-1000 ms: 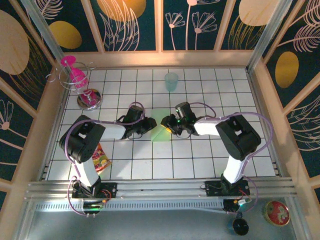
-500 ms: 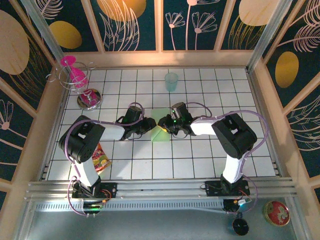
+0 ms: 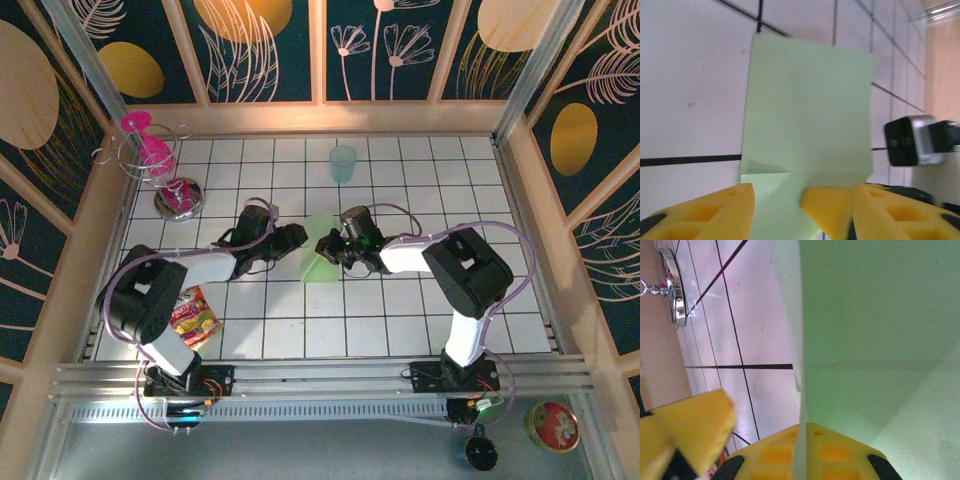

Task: Fold a paper plane with a square sheet of paper (pick it up from the middle)
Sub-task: Turn over the paper at the center of the table.

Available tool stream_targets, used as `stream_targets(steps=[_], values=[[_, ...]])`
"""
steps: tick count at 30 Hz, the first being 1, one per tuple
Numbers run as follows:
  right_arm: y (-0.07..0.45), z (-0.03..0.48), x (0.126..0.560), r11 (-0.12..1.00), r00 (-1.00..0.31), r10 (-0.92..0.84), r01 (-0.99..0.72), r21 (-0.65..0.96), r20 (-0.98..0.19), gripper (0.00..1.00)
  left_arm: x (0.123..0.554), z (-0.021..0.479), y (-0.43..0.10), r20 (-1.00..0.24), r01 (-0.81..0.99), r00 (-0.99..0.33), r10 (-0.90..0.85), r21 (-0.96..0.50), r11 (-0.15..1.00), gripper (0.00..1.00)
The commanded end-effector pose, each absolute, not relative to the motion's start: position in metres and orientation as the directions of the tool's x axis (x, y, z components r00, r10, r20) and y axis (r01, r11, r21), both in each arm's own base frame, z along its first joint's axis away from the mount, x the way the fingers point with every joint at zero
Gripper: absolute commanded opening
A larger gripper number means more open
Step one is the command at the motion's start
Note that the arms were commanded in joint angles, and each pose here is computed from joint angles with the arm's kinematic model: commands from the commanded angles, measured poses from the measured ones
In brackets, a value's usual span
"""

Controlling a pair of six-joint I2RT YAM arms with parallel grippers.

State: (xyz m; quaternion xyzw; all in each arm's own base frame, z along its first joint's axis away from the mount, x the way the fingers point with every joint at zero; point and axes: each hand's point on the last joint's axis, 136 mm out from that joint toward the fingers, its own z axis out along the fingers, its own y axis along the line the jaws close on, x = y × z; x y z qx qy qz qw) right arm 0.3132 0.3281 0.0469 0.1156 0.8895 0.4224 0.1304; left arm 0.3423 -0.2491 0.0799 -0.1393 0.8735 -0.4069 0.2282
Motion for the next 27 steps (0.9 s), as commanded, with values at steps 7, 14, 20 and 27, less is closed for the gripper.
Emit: stream_targets(steps=[7, 14, 20, 27], values=[[0.323, 0.150, 0.334, 0.473, -0.864, 0.307, -0.225, 0.852, -0.399, 0.01, 0.330, 0.152, -0.241, -0.308, 0.075, -0.843, -0.442, -0.880, 0.469, 0.81], [0.317, 0.217, 0.329, 0.292, -0.831, 0.298, -0.388, 0.874, -0.469, 0.02, 0.318, 0.202, -0.245, -0.383, 0.217, -0.823, -0.418, -0.894, 0.393, 0.96], [0.322, 0.241, 0.317, 0.203, -0.831, 0.270, -0.445, 0.872, -0.486, 0.03, 0.306, 0.220, -0.258, -0.388, 0.296, -0.848, -0.361, -0.912, 0.284, 0.99], [0.324, 0.251, 0.307, 0.142, -0.843, 0.248, -0.455, 0.879, -0.477, 0.03, 0.301, 0.232, -0.262, -0.392, 0.338, -0.848, -0.358, -0.919, 0.205, 0.98]])
